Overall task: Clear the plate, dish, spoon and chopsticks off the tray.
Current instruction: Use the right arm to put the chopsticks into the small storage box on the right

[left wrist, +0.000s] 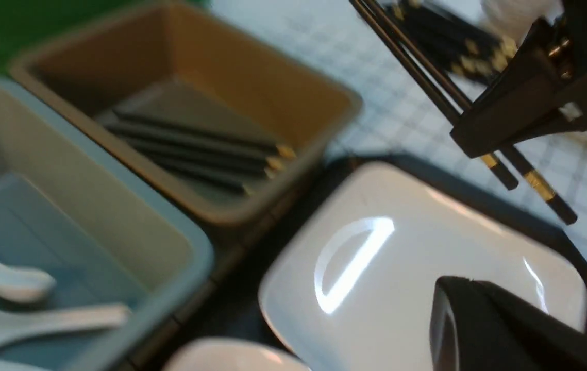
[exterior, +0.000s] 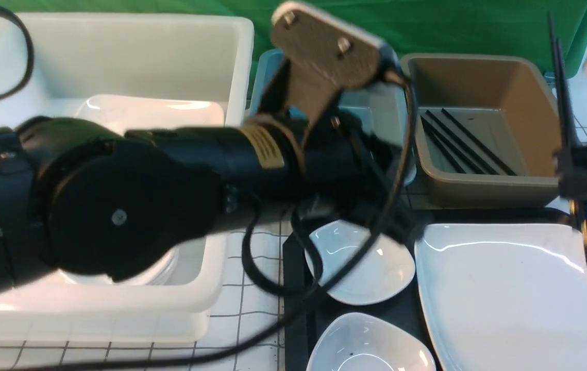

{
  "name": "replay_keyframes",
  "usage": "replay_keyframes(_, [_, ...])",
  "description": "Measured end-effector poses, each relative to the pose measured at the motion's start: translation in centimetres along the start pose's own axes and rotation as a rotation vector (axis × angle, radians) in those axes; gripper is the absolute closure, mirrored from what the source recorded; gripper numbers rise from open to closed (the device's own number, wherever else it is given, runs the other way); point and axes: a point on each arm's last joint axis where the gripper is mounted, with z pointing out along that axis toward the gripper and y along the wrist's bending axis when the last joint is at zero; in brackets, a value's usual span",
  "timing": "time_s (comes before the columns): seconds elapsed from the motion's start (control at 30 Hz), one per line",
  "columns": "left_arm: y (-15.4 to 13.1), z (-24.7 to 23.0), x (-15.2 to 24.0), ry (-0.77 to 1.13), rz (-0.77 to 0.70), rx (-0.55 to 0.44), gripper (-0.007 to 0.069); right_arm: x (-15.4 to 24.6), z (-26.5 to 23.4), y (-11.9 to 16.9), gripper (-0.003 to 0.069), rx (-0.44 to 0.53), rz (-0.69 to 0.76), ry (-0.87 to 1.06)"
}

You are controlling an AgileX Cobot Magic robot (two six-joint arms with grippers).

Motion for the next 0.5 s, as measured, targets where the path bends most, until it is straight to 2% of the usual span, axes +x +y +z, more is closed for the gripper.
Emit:
replay_keyframes(0.23, [3.1, 1.2, -3.1, -0.038, -0.07, -0.075, 0.0628, -8.5, 4.7, -2.1, 0.0601, 0.008, 0.036, -0.079])
replay_keyframes(0.4, [3.2, 2.4, -2.5, 0.061, -0.048, -0.062, 0.0628, -12.0, 10.0, -2.7, 0.0601, 0.006, 0.042, -0.083])
replay_keyframes(0.5, [3.1, 2.7, -1.5, 0.157, -0.04, -0.047, 0.0628, -12.7, 13.0, -3.1, 0.0601, 0.007, 0.054, -0.058])
